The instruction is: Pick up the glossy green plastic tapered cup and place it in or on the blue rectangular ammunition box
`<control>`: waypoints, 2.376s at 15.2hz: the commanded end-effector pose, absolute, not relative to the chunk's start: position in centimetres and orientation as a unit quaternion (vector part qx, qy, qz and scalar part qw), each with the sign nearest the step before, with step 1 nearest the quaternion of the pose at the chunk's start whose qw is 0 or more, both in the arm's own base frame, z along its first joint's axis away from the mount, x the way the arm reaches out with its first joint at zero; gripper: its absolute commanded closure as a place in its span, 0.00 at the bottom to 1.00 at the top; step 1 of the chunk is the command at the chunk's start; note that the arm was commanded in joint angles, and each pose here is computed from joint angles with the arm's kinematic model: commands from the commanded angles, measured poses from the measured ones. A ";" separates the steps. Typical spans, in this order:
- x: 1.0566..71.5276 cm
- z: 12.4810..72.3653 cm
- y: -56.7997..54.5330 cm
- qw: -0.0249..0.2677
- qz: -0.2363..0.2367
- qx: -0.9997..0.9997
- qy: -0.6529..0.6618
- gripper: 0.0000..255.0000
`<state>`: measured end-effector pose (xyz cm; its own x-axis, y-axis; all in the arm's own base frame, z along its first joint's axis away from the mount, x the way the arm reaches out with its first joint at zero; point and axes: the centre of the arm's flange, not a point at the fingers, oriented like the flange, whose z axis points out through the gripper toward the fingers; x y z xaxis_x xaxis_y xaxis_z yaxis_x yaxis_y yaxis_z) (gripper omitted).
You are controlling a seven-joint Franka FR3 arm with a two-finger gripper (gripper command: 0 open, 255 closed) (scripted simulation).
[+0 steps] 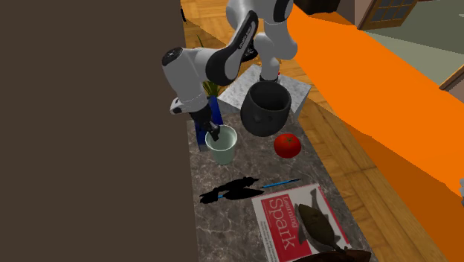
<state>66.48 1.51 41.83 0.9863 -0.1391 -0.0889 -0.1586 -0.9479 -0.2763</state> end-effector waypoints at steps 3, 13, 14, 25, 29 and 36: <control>66.4 43.9 1.6 0.143 0.034 -0.986 0.075 1.00; 66.4 49.2 1.6 0.143 0.034 -0.986 0.075 1.00; 66.4 49.8 1.6 0.143 0.034 -0.986 0.075 1.00; 64.2 54.5 -1.6 0.143 0.034 -0.986 0.075 1.00; 61.4 55.6 -5.9 0.143 0.034 -0.986 0.075 1.00; 56.3 57.5 -13.4 0.143 0.034 -0.986 0.075 1.00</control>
<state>57.20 -10.61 57.01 0.9889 -0.1082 -0.1017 -0.1330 -0.9499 -0.2829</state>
